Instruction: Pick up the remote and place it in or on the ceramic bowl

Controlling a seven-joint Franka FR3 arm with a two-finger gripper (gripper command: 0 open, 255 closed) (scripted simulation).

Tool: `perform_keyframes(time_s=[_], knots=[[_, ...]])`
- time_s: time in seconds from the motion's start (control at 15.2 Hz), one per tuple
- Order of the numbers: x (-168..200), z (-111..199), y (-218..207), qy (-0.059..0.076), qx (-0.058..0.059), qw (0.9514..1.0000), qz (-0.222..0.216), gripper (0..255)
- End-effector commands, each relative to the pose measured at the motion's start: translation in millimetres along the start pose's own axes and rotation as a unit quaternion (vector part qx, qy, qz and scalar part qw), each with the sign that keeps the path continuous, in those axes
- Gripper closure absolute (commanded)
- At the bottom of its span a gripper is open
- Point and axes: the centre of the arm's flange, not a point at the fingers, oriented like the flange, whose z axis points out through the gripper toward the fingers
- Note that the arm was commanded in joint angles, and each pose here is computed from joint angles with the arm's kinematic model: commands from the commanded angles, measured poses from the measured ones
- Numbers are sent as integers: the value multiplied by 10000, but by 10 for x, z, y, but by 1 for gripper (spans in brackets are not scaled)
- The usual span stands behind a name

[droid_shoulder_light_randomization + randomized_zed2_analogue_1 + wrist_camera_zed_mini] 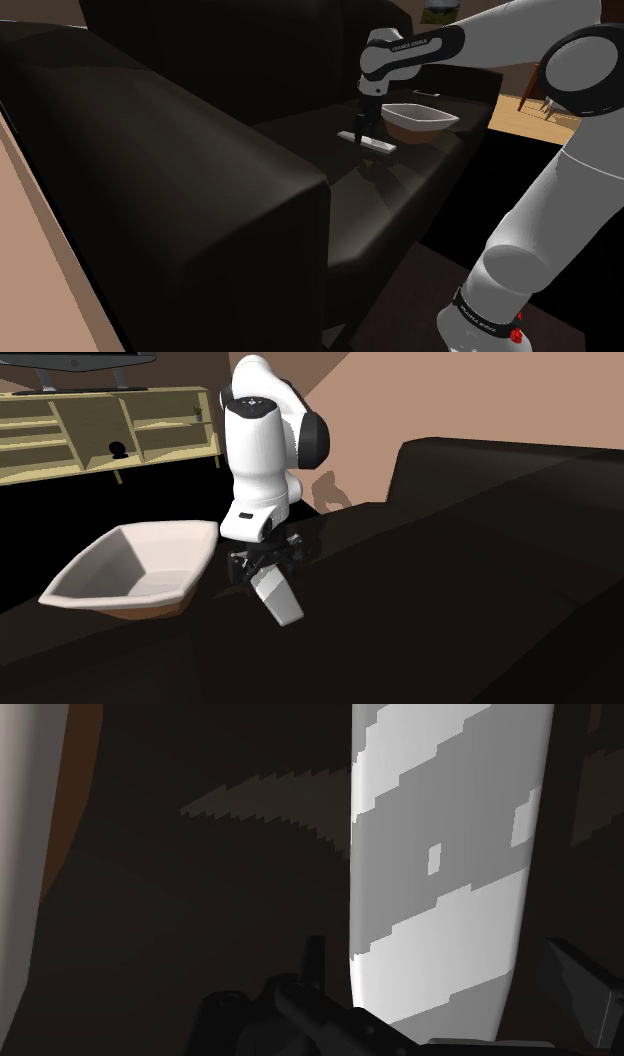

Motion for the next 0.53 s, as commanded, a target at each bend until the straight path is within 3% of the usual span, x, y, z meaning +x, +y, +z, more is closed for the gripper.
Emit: perform_keyframes(time_s=[0.0,0.13,0.2,0.46], knots=[[0,2,1,1,0,10000,0,0],[0,2,1,0,0,10000,0,0],[0,2,1,0,0,10000,0,255],[-1,2,0,0,0,10000,0,255]])
